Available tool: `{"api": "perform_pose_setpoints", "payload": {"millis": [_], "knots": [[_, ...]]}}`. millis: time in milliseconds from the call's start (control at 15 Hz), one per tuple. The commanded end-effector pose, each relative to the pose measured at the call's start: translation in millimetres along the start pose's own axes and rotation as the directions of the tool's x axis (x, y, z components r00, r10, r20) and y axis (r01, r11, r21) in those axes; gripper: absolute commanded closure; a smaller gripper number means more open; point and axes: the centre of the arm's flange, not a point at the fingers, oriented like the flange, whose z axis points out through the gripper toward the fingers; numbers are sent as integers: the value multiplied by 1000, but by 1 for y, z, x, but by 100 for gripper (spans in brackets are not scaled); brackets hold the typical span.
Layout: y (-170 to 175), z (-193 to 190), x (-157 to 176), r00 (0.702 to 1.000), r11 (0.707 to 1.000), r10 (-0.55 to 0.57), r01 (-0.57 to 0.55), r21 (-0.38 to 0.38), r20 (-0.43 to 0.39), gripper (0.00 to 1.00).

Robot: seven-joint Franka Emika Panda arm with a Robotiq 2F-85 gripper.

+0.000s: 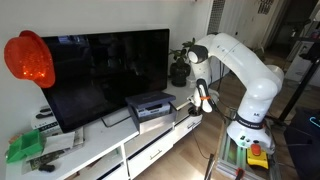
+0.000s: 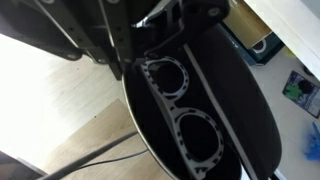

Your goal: Pick up the glasses pouch and put it in the far right shelf of the television stand

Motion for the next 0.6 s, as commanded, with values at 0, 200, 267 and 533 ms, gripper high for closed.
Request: {"api": "perform_pose_setpoints", "payload": {"millis": [0, 200, 267, 533], "knots": [[0, 1, 0, 1000, 1000, 0, 0, 1, 1, 96], [2, -1, 1, 1000, 1000, 1, -1, -4, -3, 96], [2, -1, 2, 1000, 1000, 1, -1, -4, -4, 96], [2, 10, 5, 999, 1000, 8, -9, 5, 50, 99]]}}
